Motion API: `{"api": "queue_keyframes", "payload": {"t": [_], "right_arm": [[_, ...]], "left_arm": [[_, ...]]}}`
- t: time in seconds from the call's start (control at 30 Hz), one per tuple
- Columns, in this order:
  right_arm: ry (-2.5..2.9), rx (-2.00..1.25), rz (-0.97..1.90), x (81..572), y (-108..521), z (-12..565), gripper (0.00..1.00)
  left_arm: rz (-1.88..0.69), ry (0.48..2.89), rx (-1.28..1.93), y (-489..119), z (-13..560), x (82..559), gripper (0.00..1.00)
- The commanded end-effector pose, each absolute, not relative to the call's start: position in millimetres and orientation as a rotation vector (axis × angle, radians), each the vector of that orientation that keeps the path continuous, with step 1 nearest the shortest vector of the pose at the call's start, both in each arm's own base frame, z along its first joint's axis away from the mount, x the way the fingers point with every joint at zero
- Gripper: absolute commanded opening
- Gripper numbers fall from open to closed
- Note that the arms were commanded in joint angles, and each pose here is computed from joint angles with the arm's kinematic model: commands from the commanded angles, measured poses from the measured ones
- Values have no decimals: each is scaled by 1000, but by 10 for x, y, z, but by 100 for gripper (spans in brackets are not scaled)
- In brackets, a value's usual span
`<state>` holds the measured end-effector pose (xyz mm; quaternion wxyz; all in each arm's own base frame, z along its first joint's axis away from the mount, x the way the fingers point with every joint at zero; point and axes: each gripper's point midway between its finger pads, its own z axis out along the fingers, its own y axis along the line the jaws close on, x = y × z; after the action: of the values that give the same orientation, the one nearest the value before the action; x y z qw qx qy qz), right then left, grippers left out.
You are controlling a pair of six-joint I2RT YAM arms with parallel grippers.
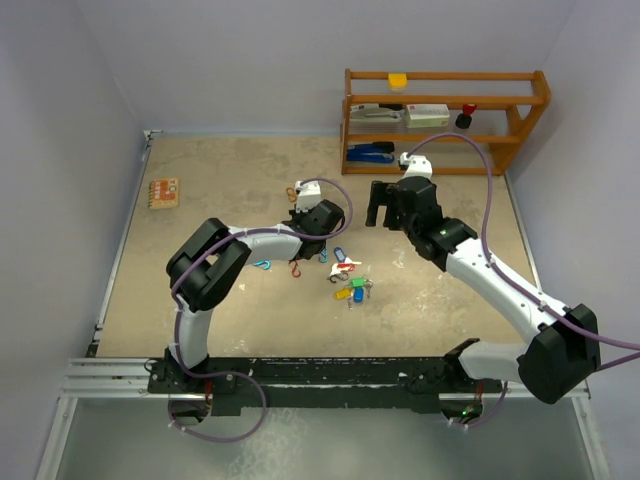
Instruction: Put the keys on the keyring
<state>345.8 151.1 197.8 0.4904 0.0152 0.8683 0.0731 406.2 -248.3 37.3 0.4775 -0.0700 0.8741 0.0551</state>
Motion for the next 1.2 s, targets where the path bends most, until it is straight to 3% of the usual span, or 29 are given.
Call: {"api": "queue_keyframes", "payload": {"t": [0.0,0.43,0.8,1.17], "right_arm": [[2085,37,200,3458,1516,2042,100],[2090,38,196,3488,1523,1991,100],[2064,57,192,3459,1450,2102,100],[2035,74,196,3371,1365,2210,100]], "left_arm": [[141,2087,-193,-2515,506,4177,0],[140,1979,-248,-2408,660,4236,0],[-6,1761,-291,-2366,2074,4270,0],[-284,1691,-239,-2559,2602,4121,0]]}}
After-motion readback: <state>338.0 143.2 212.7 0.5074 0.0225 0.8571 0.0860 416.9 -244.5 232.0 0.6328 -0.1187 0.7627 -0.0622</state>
